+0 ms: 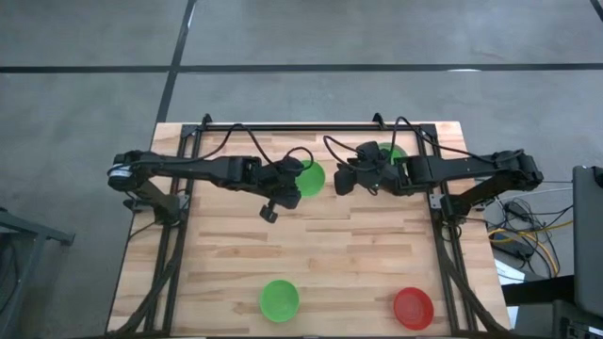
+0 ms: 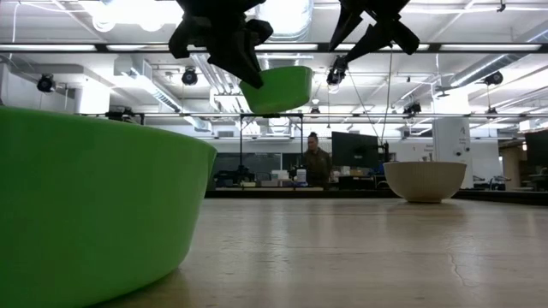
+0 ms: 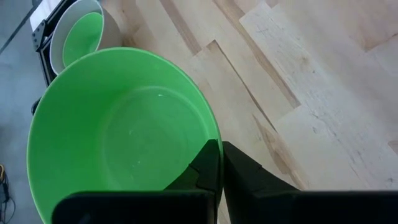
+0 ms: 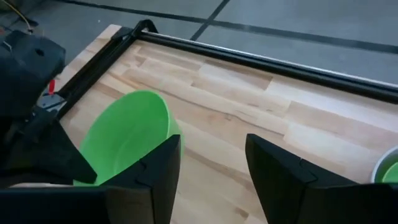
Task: Nest bowls inside each other
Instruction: Stack the top green bowl on top of the green bowl
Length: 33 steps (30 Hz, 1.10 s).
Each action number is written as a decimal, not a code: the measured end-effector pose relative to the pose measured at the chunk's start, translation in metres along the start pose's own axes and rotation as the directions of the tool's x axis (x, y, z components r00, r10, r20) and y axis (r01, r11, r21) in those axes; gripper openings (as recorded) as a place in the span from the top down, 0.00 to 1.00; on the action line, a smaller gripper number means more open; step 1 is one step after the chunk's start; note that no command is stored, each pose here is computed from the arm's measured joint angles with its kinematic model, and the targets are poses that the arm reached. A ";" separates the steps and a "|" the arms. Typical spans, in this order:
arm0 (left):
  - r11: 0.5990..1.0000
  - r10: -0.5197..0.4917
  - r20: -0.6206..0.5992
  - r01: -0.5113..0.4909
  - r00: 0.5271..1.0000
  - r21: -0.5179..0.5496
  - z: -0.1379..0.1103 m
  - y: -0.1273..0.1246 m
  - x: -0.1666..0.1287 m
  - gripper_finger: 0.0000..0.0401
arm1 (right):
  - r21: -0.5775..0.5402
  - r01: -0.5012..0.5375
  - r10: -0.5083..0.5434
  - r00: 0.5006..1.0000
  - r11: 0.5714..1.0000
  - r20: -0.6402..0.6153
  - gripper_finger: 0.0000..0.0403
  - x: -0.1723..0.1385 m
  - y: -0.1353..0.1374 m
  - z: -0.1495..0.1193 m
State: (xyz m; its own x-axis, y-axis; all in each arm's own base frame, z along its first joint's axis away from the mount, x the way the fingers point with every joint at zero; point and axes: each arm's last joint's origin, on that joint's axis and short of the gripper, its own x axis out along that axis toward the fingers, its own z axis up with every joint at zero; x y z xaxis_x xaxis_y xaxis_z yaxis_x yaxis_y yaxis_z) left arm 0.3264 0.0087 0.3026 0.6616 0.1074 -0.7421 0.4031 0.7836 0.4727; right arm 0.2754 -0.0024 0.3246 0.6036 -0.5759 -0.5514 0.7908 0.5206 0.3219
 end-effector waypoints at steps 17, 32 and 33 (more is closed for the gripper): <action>0.996 0.088 -0.007 -0.087 0.996 0.013 0.014 0.000 -0.010 0.97 | 0.106 -0.114 0.118 0.992 0.988 -0.039 0.56 -0.001 0.008 0.003; 0.994 0.020 0.048 -0.014 0.999 -0.108 0.024 0.005 -0.025 0.97 | 0.179 -0.167 0.170 0.985 0.969 -0.001 0.57 0.001 0.014 0.007; 0.994 0.010 0.058 -0.003 0.998 -0.106 0.024 0.005 -0.025 0.97 | 0.180 -0.168 0.171 0.985 0.969 -0.001 0.57 0.001 0.014 0.007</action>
State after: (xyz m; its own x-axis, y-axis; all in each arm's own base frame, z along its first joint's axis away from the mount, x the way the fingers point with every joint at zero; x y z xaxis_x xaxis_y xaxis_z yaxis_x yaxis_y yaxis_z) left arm 0.3275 -0.0048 0.3349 0.7009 0.0795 -0.7089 0.3313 0.8438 0.4222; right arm 0.2874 -0.0001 0.3342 0.7301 -0.4773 -0.4891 0.6831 0.4883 0.5431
